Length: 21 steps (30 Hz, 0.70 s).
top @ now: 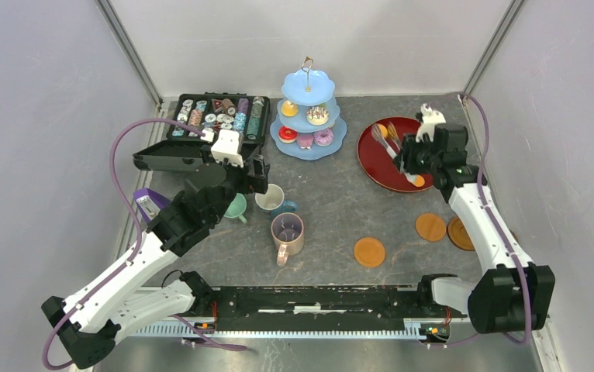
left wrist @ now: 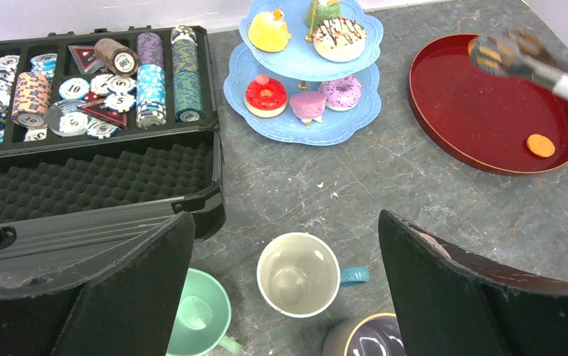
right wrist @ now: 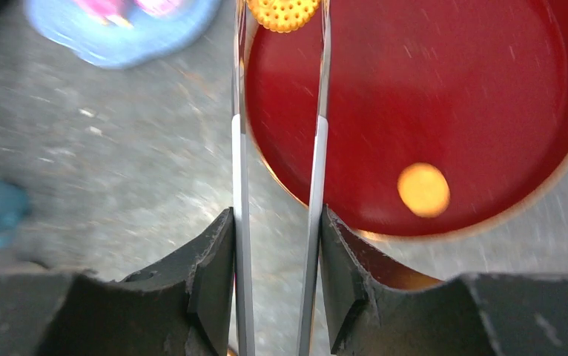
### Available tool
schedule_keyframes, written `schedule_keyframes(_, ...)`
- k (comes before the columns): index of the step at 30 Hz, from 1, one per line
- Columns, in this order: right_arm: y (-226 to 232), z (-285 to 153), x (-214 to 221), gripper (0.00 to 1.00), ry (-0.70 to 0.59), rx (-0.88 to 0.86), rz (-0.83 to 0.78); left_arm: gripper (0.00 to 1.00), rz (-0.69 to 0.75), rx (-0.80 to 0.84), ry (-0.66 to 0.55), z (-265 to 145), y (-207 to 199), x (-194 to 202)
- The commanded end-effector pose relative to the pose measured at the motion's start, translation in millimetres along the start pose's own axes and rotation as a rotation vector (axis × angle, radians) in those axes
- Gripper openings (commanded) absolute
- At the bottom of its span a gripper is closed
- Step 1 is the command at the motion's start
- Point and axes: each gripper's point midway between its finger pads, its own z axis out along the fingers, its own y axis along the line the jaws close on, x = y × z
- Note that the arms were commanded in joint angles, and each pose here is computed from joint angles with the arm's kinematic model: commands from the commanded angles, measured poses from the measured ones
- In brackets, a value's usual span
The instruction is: Serve the afternoon tea
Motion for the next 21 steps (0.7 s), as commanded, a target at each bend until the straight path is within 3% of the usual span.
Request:
schedule_keyframes(1, 63, -11, -102, 0.25, -0.260, -0.197, -0.042, 0.99, -0.044, -0.004, -0.042, 0, -1, -16)
schedule_keyframes(11, 134, 6, -180, 0.26, -0.354, -0.289, -0.095, 0.99, -0.032, -0.029, -0.040, 0, 4, -15)
schedule_keyframes(21, 154, 46, -198, 0.32, -0.312, -0.283, -0.098, 0.99, -0.026, -0.037, -0.037, 1, 5, -14)
